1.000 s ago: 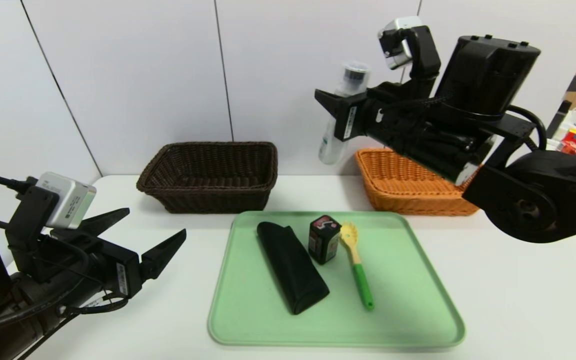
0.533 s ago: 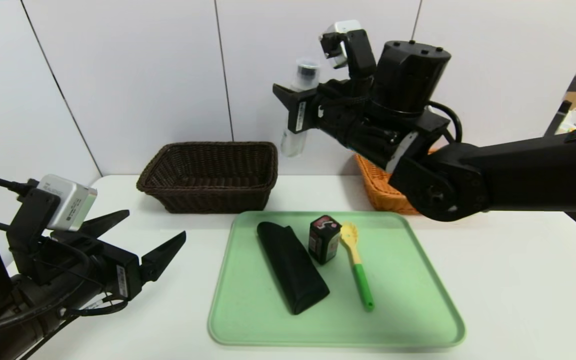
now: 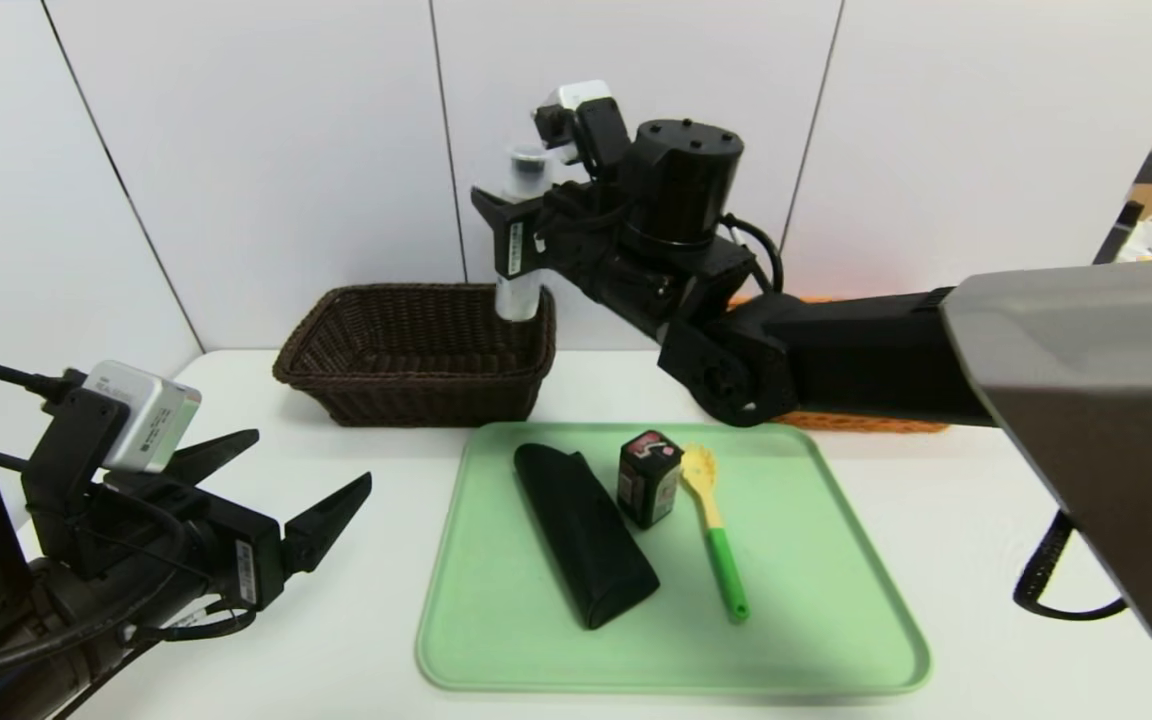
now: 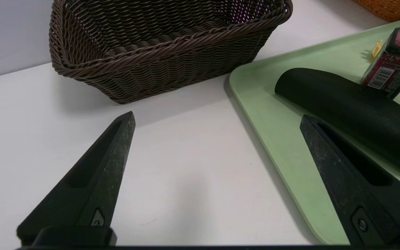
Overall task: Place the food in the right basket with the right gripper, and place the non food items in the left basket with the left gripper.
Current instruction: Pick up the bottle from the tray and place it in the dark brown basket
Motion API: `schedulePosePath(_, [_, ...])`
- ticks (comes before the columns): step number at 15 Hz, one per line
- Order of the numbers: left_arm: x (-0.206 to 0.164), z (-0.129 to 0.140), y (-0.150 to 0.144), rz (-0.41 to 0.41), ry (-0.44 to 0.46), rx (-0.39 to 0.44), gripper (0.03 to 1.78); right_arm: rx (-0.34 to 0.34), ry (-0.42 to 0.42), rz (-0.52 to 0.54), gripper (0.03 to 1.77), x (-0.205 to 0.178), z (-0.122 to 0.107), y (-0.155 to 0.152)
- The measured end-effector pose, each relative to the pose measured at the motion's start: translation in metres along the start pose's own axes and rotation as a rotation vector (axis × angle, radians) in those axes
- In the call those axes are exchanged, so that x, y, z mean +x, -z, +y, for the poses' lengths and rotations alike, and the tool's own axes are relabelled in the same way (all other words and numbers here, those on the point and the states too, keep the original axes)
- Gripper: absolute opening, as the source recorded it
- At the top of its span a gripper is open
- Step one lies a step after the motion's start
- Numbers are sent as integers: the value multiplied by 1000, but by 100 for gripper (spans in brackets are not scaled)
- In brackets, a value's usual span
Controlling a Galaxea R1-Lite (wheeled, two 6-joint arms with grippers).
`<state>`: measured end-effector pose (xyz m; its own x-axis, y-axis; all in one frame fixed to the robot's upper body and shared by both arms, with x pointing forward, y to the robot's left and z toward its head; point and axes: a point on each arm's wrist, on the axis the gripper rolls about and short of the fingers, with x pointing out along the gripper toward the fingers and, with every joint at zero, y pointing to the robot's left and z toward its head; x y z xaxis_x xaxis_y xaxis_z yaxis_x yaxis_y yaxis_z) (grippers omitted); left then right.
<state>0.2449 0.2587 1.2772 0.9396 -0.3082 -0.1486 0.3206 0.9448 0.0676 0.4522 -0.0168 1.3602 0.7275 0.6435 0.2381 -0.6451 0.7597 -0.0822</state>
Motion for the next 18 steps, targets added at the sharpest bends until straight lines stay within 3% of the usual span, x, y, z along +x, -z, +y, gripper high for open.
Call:
schedulePosePath(9, [0, 0, 3, 13, 0, 3, 169, 4, -69, 76, 73, 23, 9, 59])
schedulePosePath(18, [-2, 0, 7, 25, 0, 5, 169, 0, -51, 98, 73, 24, 0, 71])
